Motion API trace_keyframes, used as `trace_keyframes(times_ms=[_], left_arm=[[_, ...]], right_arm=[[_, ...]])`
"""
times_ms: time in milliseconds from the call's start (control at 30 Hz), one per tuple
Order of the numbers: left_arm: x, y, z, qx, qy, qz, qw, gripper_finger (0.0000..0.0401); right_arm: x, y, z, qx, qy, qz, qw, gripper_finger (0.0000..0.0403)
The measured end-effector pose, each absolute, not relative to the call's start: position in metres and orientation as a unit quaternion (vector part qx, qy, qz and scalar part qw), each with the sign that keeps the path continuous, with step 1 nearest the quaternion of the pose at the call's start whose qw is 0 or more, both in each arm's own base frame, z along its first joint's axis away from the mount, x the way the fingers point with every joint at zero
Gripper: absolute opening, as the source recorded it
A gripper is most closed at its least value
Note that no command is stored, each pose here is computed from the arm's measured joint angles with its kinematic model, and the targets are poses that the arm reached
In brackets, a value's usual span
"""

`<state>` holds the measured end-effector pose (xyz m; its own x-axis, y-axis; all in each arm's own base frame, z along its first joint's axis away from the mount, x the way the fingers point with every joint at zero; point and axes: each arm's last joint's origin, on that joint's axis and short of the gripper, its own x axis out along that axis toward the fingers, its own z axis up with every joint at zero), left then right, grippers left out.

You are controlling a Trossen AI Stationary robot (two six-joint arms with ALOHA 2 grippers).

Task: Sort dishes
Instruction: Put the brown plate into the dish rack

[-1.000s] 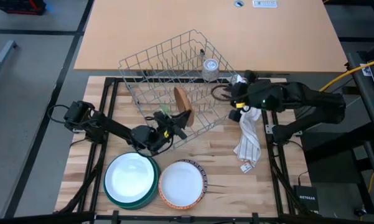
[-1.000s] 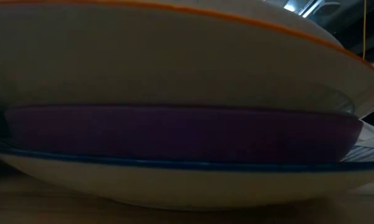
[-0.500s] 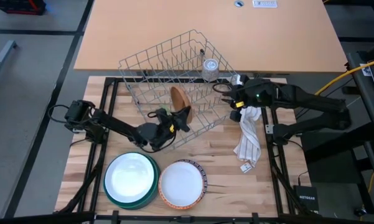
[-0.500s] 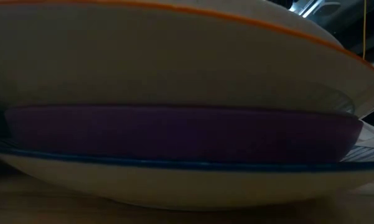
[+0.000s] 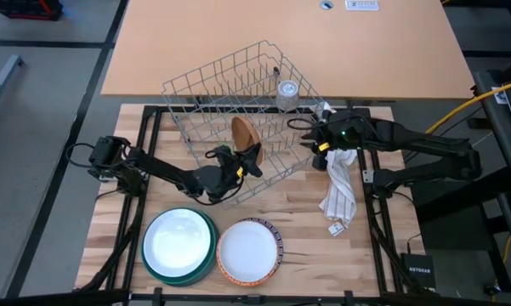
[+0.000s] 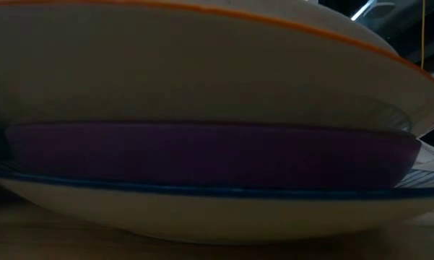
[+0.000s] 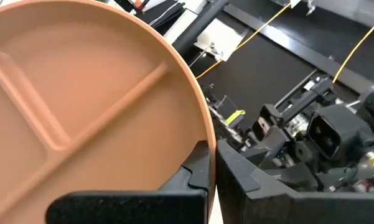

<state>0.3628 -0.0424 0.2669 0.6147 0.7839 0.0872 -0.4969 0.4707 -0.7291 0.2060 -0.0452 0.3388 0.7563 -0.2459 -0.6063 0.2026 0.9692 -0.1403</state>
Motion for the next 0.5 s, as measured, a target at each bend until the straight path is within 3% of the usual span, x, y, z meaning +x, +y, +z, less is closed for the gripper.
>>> trace_keyframes(times_ms=[500], left_arm=[[0.363, -0.051, 0.261, -0.331, -0.182, 0.384, 0.842, 0.0000]], right_arm=[[0.208, -0.043, 0.322, -0.017, 0.340, -0.077, 0.937, 0.0097]])
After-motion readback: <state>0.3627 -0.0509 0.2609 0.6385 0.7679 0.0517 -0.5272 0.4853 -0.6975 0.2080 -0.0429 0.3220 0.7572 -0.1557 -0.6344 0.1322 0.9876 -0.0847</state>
